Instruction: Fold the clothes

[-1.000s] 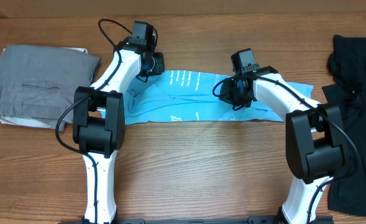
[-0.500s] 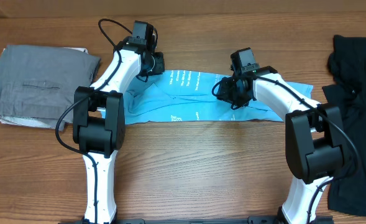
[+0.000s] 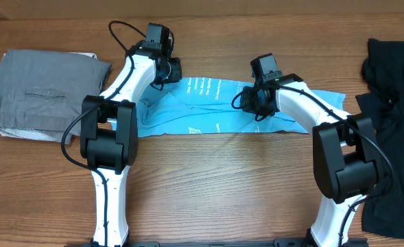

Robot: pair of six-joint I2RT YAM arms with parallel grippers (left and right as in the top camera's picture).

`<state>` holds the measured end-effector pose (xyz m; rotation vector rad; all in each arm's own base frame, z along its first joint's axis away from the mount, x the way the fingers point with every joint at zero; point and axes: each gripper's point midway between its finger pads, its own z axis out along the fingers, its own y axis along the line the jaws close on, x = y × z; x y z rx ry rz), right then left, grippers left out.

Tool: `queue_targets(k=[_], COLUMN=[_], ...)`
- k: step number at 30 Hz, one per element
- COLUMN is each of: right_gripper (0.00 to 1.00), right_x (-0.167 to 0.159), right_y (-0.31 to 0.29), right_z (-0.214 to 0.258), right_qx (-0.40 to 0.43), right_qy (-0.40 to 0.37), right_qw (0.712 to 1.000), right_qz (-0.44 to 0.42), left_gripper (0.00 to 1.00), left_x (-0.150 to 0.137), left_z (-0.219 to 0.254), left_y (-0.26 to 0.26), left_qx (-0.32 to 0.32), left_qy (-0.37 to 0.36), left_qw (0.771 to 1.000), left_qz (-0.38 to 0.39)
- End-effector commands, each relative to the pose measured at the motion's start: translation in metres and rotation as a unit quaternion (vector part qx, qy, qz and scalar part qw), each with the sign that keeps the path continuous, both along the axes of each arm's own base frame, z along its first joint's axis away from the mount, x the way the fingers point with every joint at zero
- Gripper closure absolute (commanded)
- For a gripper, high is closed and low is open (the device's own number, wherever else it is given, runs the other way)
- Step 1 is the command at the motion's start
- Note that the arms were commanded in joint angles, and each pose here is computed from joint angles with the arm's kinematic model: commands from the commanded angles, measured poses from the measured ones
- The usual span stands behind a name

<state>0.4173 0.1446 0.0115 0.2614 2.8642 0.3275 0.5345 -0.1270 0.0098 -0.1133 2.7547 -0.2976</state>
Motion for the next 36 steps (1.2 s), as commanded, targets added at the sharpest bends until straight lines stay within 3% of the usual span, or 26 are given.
queue_targets(k=[1, 9, 15, 16, 18, 22, 26, 31, 33, 36], right_gripper=[0.79, 0.96, 0.96, 0.92, 0.62, 0.44, 0.43, 0.63, 0.67, 0.59], right_x=[0.001, 0.001, 0.0, 0.0, 0.0, 0.0, 0.002, 0.001, 0.0, -0.002], right_y=[-0.002, -0.003, -0.003, -0.003, -0.003, -0.003, -0.002, 0.002, 0.006, 0.011], right_z=[0.006, 0.006, 0.006, 0.006, 0.006, 0.006, 0.006, 0.006, 0.006, 0.006], right_qx=[-0.006, -0.006, -0.006, -0.006, -0.007, -0.007, -0.008, -0.008, -0.008, -0.011], right_qy=[-0.009, -0.009, -0.008, -0.007, -0.007, -0.008, -0.014, -0.015, -0.015, -0.016], right_qw=[1.0, 1.0, 1.0, 1.0, 1.0, 1.0, 1.0, 1.0, 1.0, 0.999], right_qz=[0.0, 0.0, 0.0, 0.0, 0.0, 0.0, 0.008, 0.015, 0.02, 0.026], left_gripper=[0.67, 0.66, 0.66, 0.66, 0.65, 0.65, 0.65, 0.65, 0.64, 0.64], left_x=[-0.001, -0.001, -0.002, -0.002, -0.002, -0.001, -0.002, -0.002, -0.002, -0.001], left_z=[-0.002, -0.003, -0.003, -0.003, -0.003, -0.003, -0.003, -0.003, -0.003, -0.003], left_y=[0.002, 0.002, 0.002, 0.002, 0.002, 0.002, 0.002, 0.002, 0.002, 0.002], left_qx=[0.015, 0.016, 0.016, 0.016, 0.016, 0.016, 0.016, 0.015, 0.016, 0.016], left_qy=[0.001, 0.003, 0.003, 0.003, 0.003, 0.003, 0.003, 0.003, 0.003, 0.003], left_qw=[1.0, 1.0, 1.0, 1.0, 1.0, 1.0, 1.0, 1.0, 1.0, 1.0], left_qz=[-0.006, -0.006, -0.006, -0.006, -0.006, -0.006, -0.006, -0.006, -0.006, -0.006])
